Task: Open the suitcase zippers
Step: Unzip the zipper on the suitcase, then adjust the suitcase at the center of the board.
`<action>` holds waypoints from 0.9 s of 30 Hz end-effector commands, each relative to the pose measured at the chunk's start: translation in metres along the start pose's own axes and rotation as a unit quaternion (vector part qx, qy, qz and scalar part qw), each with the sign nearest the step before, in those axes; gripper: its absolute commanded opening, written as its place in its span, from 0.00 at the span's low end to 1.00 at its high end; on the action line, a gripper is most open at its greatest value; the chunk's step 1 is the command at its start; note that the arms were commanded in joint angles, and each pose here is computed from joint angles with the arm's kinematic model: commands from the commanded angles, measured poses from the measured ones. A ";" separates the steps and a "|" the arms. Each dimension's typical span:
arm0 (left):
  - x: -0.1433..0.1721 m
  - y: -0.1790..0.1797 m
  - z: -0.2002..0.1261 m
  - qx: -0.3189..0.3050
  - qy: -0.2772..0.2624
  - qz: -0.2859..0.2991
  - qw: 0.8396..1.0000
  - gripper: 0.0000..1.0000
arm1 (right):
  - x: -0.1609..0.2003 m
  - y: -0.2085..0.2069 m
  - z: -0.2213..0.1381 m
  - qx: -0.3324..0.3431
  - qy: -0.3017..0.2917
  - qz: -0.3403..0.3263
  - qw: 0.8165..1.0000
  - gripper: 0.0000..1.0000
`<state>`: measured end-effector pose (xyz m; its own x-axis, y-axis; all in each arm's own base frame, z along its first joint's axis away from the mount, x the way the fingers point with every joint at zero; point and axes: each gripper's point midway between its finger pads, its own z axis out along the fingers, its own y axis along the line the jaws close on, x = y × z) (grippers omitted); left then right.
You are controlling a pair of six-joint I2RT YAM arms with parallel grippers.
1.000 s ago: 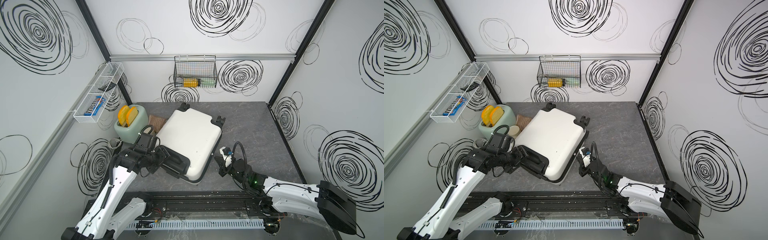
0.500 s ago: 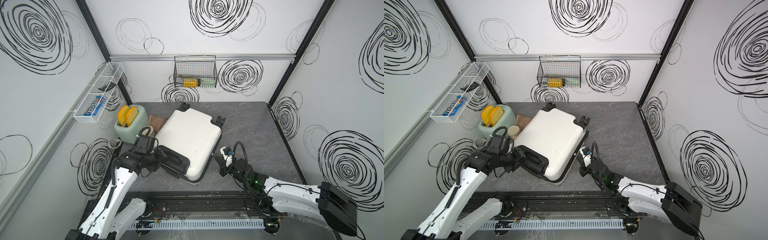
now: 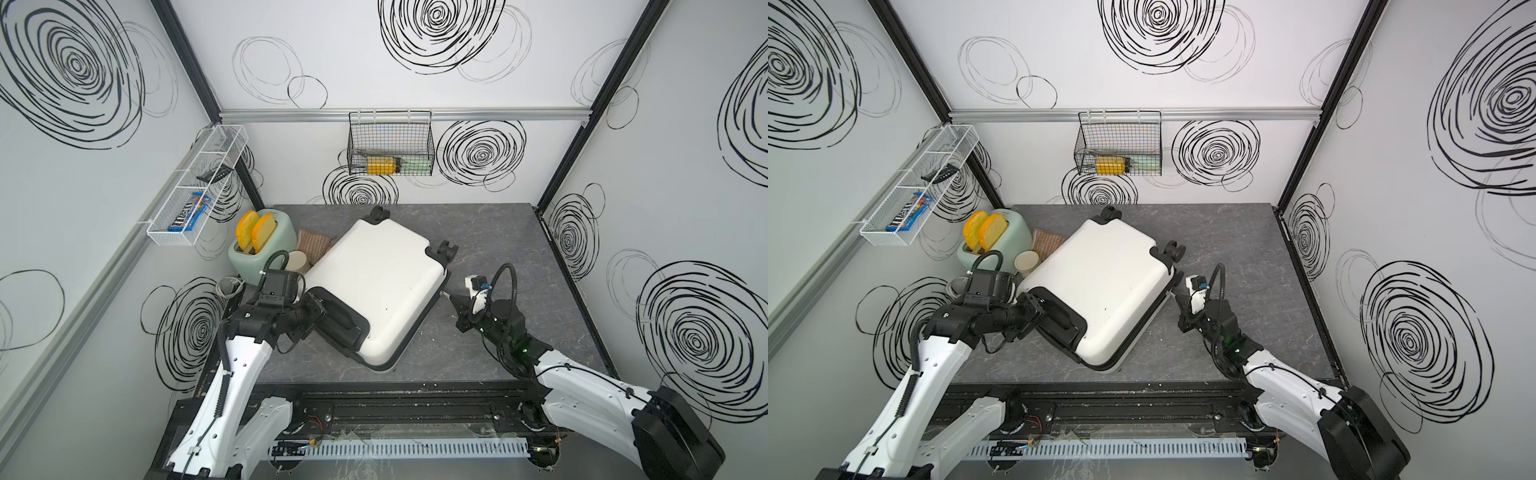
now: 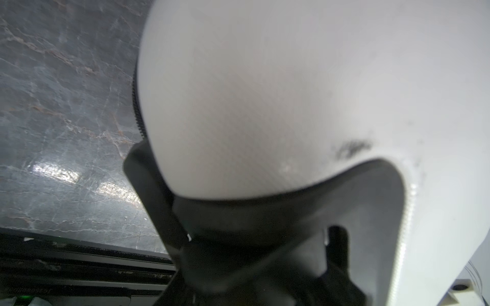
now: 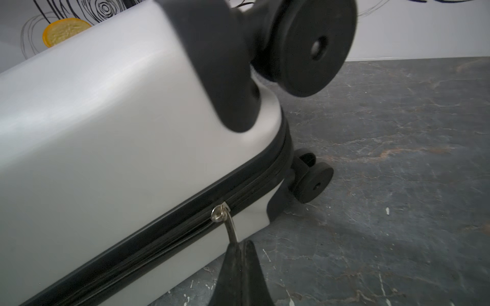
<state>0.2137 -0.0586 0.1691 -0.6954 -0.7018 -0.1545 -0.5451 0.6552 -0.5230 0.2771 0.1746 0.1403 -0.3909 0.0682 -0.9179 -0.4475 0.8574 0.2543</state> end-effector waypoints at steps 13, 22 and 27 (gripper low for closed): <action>-0.055 -0.001 0.006 -0.066 -0.100 0.129 0.984 0.44 | -0.031 -0.067 0.024 -0.006 -0.012 0.013 1.000 0.00; -0.097 -0.041 0.020 -0.048 -0.137 0.171 0.975 0.47 | -0.035 -0.020 0.002 -0.136 -0.012 -0.005 0.991 0.07; -0.125 -0.080 0.033 -0.013 -0.157 0.187 0.970 0.49 | -0.027 0.015 -0.009 -0.180 -0.004 -0.028 0.983 0.09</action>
<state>0.3090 -0.0322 0.1764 -0.7567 -0.4817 -0.4420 -0.3677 0.8726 -0.3216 0.3039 0.1509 0.1685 -0.3625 0.0869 -0.9279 -0.6043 0.7360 0.3050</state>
